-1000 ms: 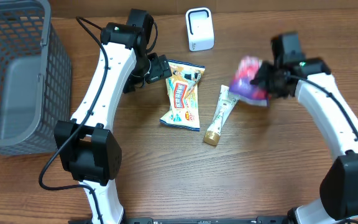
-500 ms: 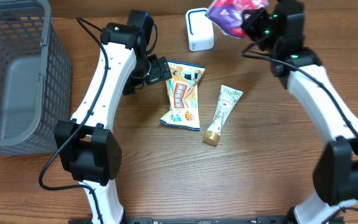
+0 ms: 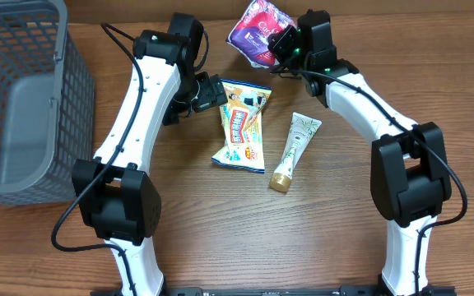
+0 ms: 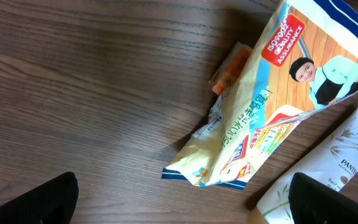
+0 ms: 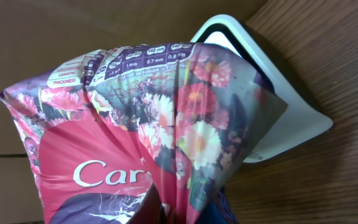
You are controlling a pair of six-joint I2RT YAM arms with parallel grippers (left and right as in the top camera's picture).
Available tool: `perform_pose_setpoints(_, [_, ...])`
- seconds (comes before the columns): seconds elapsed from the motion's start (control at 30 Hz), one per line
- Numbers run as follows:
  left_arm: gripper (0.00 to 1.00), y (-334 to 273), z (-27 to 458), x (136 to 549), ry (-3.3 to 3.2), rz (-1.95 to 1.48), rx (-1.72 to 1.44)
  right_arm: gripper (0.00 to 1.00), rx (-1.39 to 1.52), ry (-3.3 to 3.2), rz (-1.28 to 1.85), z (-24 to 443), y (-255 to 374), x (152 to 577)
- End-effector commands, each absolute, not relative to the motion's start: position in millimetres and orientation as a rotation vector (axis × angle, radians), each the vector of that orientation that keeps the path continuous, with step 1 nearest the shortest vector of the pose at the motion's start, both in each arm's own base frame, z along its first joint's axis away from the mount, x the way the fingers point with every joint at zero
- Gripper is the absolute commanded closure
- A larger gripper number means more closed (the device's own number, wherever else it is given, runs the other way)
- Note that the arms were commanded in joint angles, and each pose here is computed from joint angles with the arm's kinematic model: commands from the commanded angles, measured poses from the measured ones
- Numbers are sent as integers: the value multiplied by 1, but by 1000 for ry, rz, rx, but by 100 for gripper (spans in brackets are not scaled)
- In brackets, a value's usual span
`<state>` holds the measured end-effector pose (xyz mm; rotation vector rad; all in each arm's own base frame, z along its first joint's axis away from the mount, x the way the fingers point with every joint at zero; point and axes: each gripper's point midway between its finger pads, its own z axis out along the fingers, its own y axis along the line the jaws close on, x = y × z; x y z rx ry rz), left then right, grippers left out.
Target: Scan the item barcode
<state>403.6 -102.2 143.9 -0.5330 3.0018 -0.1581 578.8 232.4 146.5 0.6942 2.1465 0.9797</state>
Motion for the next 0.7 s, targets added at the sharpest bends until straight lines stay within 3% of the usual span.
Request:
perform_pose_setpoints(0.0, [0,-108,149,405,2989,-185,-537,96,686,2091,909,166,226,587])
perform_pose_setpoints(0.23, [0,-108,149,405,2989,-185,-537,96,670,2101,881,166,220,587])
perform_pose_setpoints(0.37, [0,-108,149,405,2989,-185,-538,96,699,2087,848,202,184,593])
perform_pose_setpoints(0.47, [0,-107,149,405,2989,-184,-538,96,831,2058,729,241,114,593])
perform_pose_setpoints(0.53, [0,-108,149,404,2990,-185,-537,96,1009,2047,591,260,30,576])
perform_pose_setpoints(0.67, [0,-108,149,405,2989,-185,-537,96,1302,2041,416,244,-88,535])
